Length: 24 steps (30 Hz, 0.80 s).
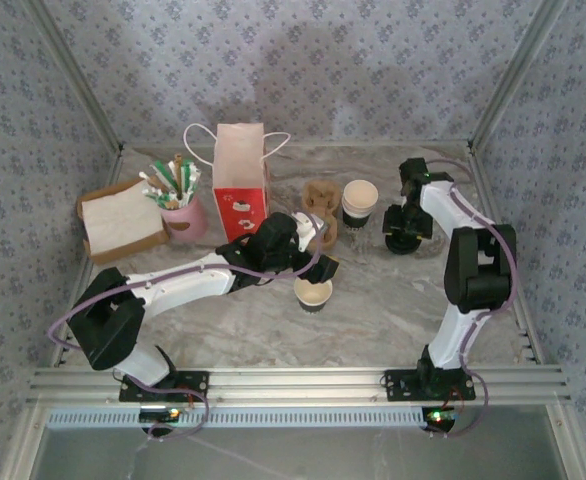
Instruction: Pack the takeout coffee
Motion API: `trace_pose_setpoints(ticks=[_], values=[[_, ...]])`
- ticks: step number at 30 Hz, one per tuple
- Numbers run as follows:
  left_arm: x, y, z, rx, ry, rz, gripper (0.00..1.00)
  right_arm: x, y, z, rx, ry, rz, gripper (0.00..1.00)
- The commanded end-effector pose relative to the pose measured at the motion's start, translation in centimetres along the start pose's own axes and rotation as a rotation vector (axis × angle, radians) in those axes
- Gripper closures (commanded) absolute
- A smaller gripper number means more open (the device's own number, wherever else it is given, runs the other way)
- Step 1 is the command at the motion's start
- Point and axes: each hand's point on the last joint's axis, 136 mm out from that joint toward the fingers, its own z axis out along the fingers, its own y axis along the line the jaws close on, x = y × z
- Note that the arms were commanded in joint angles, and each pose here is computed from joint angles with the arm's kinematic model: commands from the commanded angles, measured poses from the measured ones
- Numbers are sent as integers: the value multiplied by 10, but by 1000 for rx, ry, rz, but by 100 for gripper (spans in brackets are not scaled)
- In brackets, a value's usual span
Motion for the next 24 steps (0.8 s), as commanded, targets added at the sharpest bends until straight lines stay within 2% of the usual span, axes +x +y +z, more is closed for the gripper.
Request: trace_pose_setpoints(ticks=[1,12,24], values=[[-13,-9,-9,26,-48,28,1,17,0,-14,-18,17,18,27],[-12,-9,-7,23,-43,34,1,9,-16,-4,10,18,57,27],[-10,-9,-4,24,-36,33,0,-15,-29,-11,30,-27,98,27]])
